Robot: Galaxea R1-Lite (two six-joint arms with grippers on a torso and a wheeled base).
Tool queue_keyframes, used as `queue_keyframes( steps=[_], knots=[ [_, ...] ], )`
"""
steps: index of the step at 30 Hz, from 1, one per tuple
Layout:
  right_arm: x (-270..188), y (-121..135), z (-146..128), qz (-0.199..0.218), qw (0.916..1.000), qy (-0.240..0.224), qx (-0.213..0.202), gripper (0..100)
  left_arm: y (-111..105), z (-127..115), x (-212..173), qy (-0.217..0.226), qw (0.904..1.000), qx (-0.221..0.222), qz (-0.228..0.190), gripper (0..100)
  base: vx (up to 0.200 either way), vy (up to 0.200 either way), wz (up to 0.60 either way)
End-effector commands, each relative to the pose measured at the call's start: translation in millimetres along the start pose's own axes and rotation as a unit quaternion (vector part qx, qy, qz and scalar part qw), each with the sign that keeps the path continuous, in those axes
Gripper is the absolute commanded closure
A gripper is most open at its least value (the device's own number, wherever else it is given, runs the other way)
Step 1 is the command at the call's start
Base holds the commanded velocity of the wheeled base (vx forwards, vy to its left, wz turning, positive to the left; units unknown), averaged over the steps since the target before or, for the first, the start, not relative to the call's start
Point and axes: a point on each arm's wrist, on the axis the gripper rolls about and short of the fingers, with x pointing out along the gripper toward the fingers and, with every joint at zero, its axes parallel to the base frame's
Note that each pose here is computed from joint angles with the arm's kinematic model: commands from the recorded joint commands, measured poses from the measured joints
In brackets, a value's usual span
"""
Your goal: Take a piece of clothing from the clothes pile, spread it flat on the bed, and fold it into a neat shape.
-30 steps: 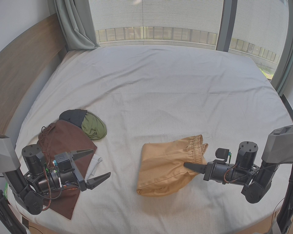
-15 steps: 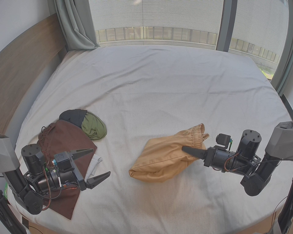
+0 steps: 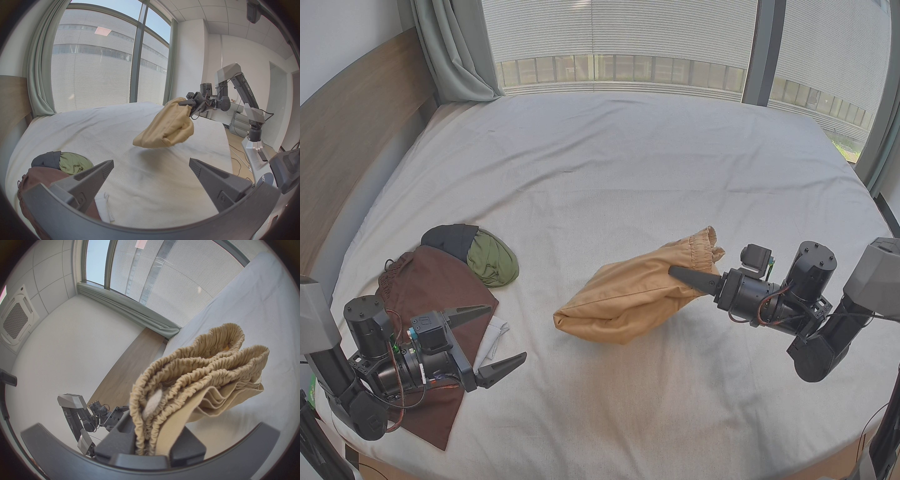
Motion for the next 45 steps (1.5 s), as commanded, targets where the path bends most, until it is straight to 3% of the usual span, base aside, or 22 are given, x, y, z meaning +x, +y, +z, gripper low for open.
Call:
queue_keyframes(
  steps=[1,8,27,35,45],
  knots=[
    [11,-12,12,0.007,0.9997,-0.019,-0.012,100,0,-1,0,0.001,1.0,-0.001,0.0,0,0.0,0.0,0.0],
    [25,-31,27,0.021,0.9988,-0.033,-0.029,100,-1,-2,0,0.003,1.0,-0.002,-0.002,0,0.0,0.0,0.0],
    [76,-74,77,0.006,0.999,-0.042,-0.013,100,0,-2,0,0.004,1.0,-0.004,-0.001,0,0.0,0.0,0.0],
    [86,-104,58,-0.012,0.9995,-0.029,0.006,100,0,-2,0,0.004,1.0,-0.003,-0.001,0,0.0,0.0,0.0],
    [90,-105,72,-0.005,0.999,-0.044,-0.008,100,-1,-3,1,0.005,1.0,-0.004,-0.002,0,0.0,0.0,0.0]
  ],
)
